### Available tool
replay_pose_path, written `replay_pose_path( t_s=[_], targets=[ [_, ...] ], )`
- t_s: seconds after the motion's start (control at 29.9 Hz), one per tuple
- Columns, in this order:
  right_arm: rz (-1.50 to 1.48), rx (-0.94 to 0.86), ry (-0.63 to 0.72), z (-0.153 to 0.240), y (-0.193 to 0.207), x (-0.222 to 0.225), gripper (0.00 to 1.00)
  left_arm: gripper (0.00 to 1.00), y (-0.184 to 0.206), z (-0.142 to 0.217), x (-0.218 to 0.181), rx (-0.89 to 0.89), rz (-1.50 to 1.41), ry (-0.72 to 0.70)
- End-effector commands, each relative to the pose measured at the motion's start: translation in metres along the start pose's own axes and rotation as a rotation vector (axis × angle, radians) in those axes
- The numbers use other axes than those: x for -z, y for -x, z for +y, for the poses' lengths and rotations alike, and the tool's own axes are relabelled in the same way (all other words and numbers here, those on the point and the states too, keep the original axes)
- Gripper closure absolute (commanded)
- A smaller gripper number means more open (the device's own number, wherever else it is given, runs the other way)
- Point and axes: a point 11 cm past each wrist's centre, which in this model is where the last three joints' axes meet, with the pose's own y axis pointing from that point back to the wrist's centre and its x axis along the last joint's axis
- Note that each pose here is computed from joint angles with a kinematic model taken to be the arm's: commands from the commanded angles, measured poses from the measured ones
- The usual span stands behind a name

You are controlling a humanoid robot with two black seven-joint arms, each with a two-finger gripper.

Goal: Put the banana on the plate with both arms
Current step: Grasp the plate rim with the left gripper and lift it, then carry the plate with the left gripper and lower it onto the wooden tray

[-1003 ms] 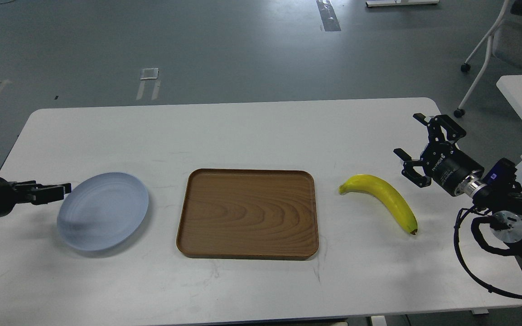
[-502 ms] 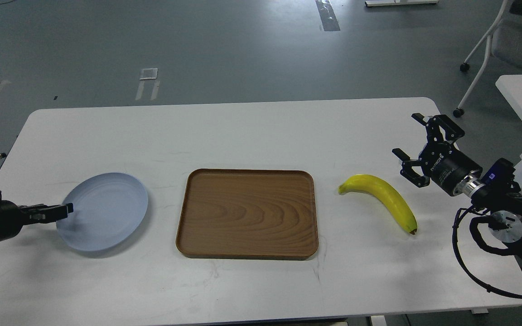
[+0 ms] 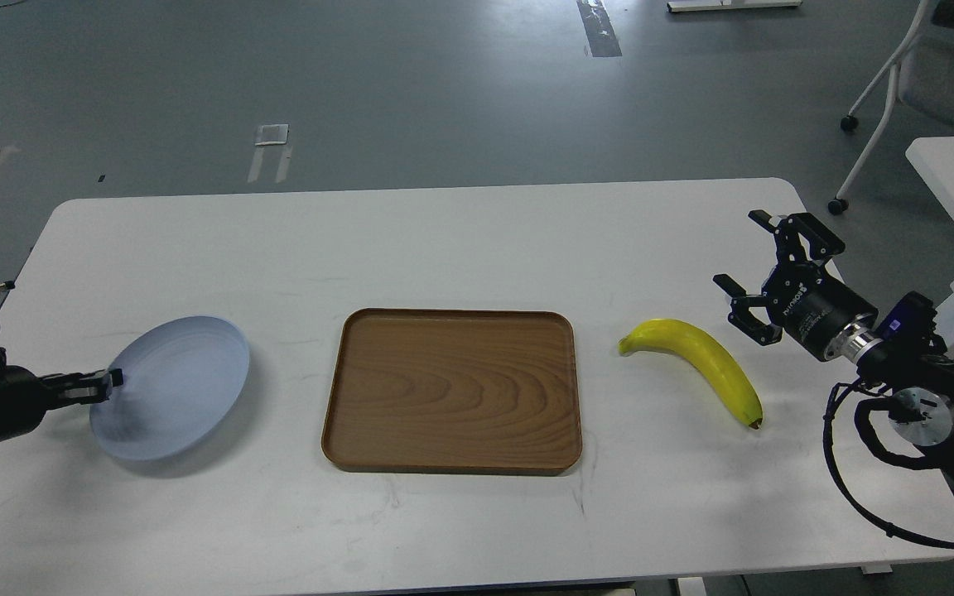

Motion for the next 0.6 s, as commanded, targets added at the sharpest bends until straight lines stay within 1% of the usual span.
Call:
replay_pose_path(
  t_s=[0.0,0.17,0.23,0.33,0.37,0.47,0.54,0.57],
  targets=[
    [0.001,0.002,-0.002,-0.001,0.001,0.001,0.0,1.0,-0.003,0.0,-0.004,-0.005,-0.004,0.011],
    [0.002,0.003,-0.004,-0.001,0.001,0.002,0.0,1.0,-0.024,0.002,-0.012,-0.045,0.005,0.037],
    [0.003,0.002,-0.004,-0.001,0.0,0.002,0.0,1.0,-0.052,0.004,-0.027,-0.102,0.019,0.08],
    [0.005,0.0,-0.004,0.0,-0.001,0.003,0.0,1.0,-0.078,0.008,-0.044,-0.115,0.009,0.121],
    [0.004,-0.001,-0.005,0.0,-0.001,0.003,0.0,1.0,-0.089,0.009,-0.056,-0.107,0.004,0.15],
    [0.007,0.0,-0.006,-0.001,-0.001,0.005,0.0,1.0,-0.104,0.009,-0.08,-0.095,-0.031,0.201],
    [0.006,0.001,-0.006,-0.001,-0.001,0.004,0.0,1.0,-0.106,0.007,-0.092,-0.084,-0.076,0.22],
    [0.006,0.001,-0.006,-0.001,-0.001,0.004,0.0,1.0,-0.109,0.003,-0.107,-0.077,-0.121,0.246]
  ],
)
